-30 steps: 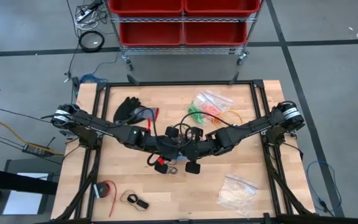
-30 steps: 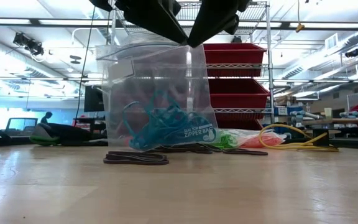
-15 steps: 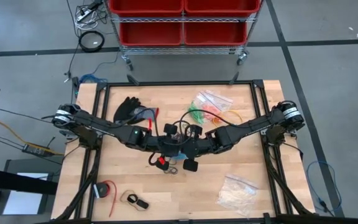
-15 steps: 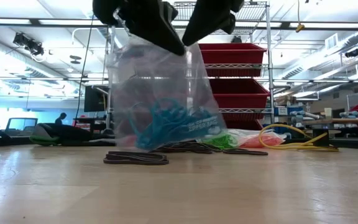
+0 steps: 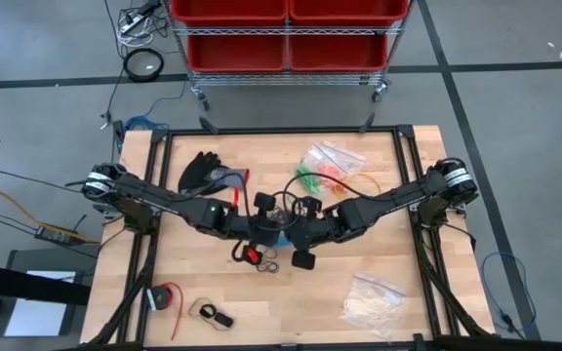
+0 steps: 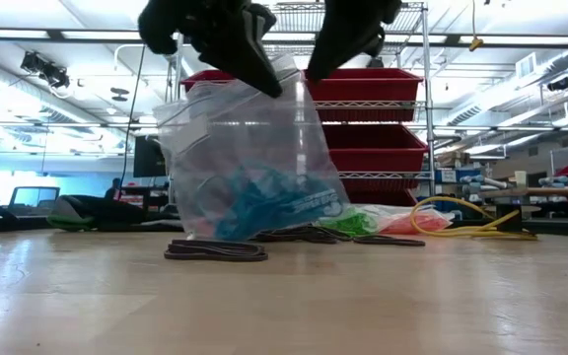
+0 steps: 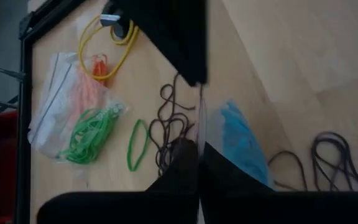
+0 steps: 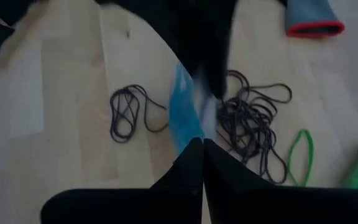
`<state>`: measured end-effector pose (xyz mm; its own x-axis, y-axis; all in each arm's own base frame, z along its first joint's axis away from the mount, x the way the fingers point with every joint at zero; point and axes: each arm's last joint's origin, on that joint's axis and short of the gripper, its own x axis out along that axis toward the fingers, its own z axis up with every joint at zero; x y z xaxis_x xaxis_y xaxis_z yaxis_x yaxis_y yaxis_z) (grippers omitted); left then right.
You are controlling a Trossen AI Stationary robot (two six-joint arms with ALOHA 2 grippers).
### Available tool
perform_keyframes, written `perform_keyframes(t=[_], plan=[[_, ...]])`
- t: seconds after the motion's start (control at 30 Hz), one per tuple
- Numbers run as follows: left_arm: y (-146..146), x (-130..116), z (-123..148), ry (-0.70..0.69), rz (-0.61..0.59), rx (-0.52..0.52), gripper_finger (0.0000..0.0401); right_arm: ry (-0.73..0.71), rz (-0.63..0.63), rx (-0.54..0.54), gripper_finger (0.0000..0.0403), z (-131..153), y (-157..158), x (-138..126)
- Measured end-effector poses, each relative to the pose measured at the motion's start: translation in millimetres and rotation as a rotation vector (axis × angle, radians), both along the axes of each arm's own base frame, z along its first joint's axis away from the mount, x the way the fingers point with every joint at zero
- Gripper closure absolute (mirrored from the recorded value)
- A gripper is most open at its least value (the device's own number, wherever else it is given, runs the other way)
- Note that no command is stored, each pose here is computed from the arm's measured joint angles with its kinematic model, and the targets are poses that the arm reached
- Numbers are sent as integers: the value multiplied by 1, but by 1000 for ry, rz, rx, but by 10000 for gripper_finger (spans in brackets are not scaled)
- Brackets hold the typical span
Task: Sort rubber bands
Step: Close the transparent zip bag
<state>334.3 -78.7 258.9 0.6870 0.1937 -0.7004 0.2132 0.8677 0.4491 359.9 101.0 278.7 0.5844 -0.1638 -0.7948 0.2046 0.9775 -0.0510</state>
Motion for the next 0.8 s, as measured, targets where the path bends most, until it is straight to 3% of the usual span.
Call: perform_keyframes(t=[0.43, 0.8], plan=[[-6, -5, 13, 59, -4, 25, 399, -27, -14, -29, 395, 1, 0, 1], [-6, -5, 13, 64, -16, 10, 399, -110, 16, -34, 297, 6, 13, 4]])
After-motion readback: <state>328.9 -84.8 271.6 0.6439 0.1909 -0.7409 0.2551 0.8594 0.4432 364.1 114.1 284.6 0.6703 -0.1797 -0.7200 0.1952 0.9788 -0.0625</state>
